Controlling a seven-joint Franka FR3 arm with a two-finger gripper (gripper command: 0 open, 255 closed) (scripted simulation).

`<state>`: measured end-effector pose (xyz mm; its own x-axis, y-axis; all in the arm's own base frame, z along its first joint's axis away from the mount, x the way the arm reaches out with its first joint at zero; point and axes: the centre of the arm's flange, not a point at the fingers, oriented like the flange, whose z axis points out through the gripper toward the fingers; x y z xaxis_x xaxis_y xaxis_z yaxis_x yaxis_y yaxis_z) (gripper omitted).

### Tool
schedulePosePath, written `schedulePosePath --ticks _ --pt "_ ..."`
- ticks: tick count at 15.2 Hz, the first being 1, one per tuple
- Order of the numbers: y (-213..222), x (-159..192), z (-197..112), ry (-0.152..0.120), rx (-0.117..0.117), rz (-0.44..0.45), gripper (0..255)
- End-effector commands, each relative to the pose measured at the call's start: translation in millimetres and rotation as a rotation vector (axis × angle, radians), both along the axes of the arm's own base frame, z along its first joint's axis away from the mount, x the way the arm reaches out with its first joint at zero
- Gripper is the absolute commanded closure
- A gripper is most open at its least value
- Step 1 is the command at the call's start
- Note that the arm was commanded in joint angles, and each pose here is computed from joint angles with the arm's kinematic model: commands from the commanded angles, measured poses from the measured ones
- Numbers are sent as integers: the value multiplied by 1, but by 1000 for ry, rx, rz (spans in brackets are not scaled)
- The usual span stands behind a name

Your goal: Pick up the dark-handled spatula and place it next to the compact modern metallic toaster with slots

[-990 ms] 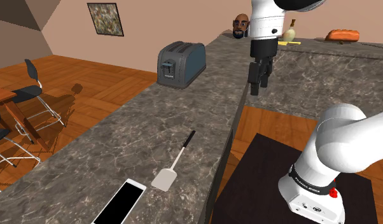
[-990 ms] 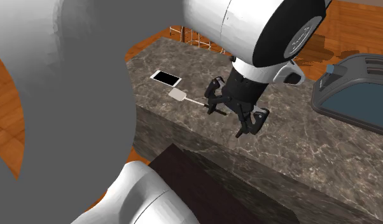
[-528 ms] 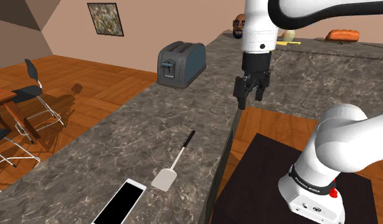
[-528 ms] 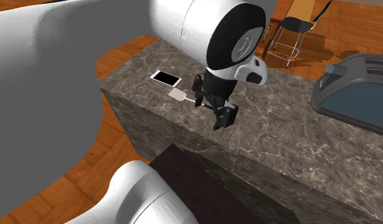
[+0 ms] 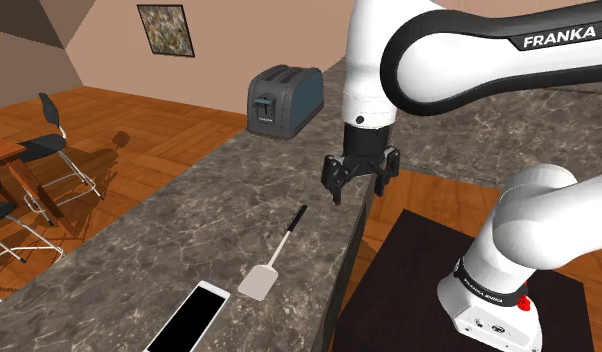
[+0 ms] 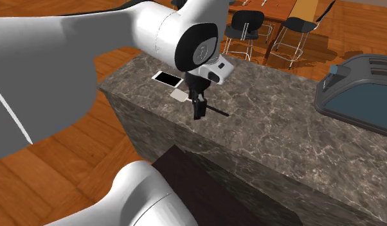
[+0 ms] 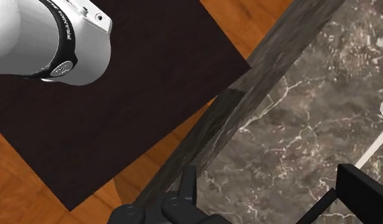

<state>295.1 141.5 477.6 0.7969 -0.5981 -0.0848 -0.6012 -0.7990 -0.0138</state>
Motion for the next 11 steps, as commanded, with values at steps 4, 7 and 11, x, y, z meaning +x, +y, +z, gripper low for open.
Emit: schedulePosePath --ticks 4,7,11 --pt "50 32 -34 -26 -46 -245 0" --pt "74 57 -54 -40 -74 -388 0" --pt "100 95 -81 -60 -112 -578 0"
